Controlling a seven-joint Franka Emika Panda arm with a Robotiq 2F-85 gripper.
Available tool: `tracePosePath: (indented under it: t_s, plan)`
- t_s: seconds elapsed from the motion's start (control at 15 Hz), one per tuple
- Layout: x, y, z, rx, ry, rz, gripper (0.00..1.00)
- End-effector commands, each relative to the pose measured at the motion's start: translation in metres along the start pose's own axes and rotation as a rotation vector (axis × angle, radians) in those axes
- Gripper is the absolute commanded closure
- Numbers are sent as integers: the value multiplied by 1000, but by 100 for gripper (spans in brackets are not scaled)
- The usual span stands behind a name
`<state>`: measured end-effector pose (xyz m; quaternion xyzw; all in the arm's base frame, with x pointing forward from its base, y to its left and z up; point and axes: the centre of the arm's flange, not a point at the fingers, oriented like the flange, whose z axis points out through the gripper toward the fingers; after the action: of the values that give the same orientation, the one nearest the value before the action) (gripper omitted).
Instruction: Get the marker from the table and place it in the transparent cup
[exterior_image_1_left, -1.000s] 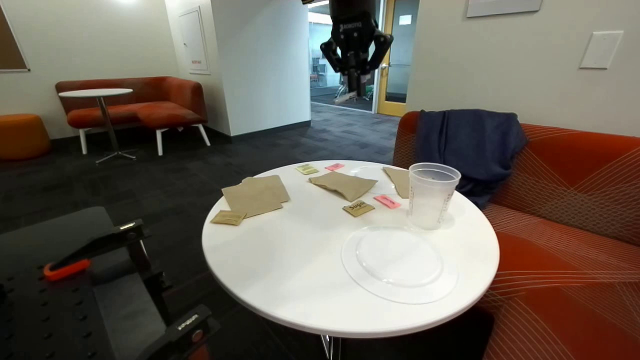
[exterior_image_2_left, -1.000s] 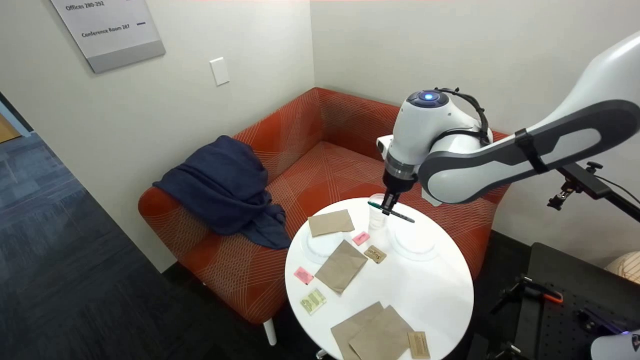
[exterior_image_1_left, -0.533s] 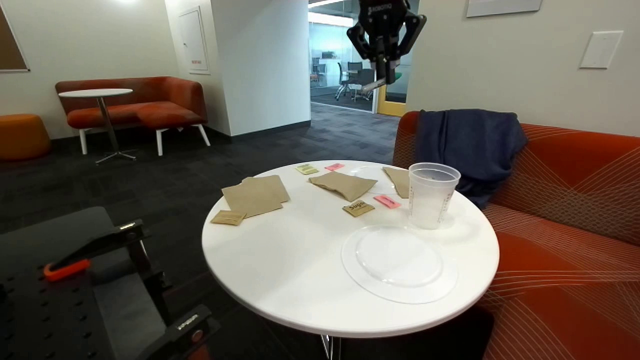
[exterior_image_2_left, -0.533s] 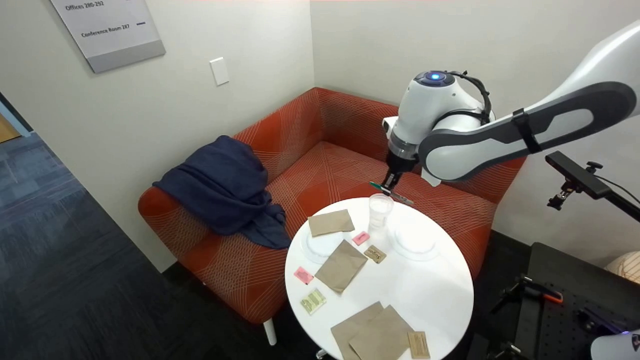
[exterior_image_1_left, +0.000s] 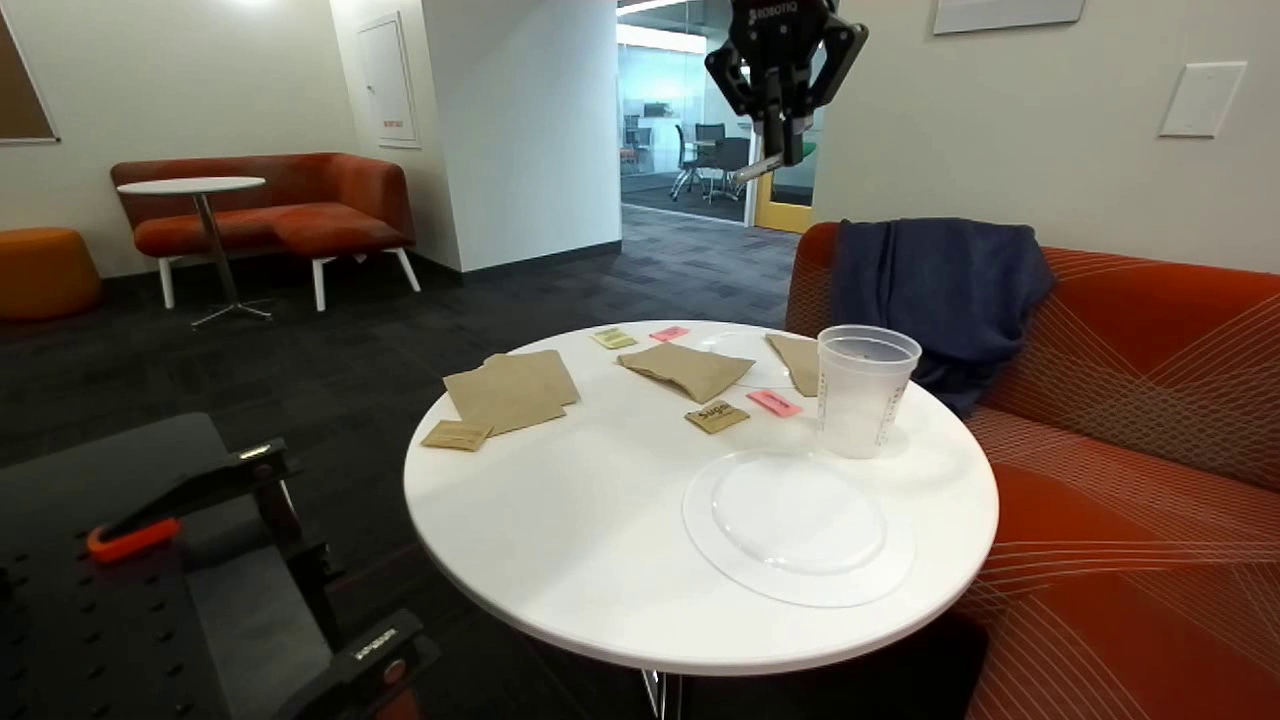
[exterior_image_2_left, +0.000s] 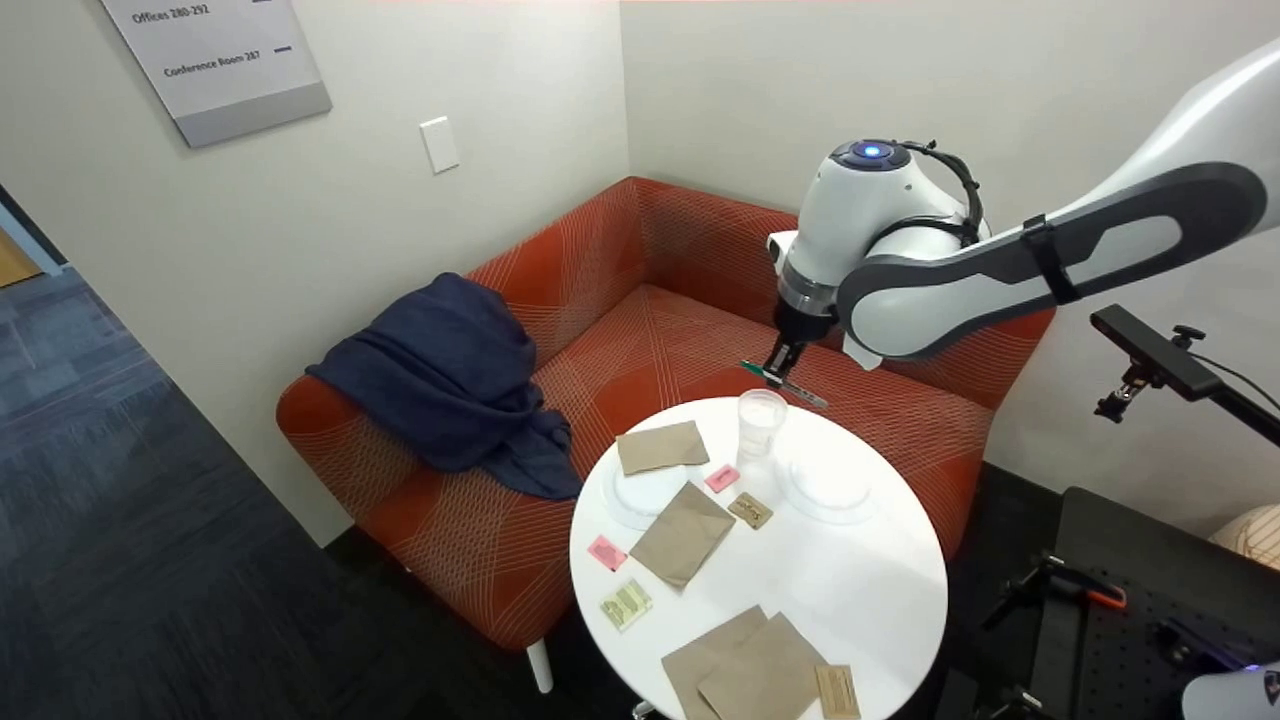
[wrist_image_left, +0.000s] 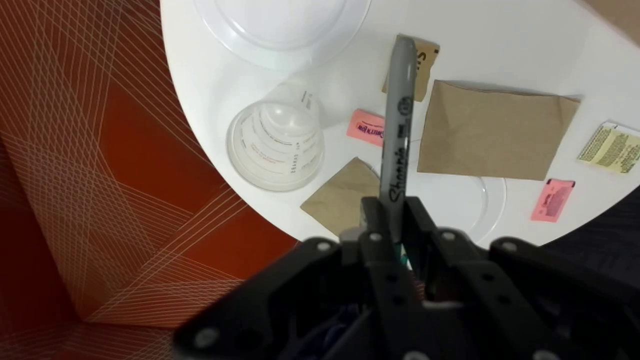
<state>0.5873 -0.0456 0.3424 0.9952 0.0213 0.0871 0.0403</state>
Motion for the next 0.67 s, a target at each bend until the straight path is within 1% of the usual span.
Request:
tracePosePath:
  t_s: [0.0,0.27,0.6]
  plan:
    - [0,-2,2,-16,11,12,96]
    - [-7,-6,11,-87,55,71,96]
    - [-18,-9,23,-186,135,179,96]
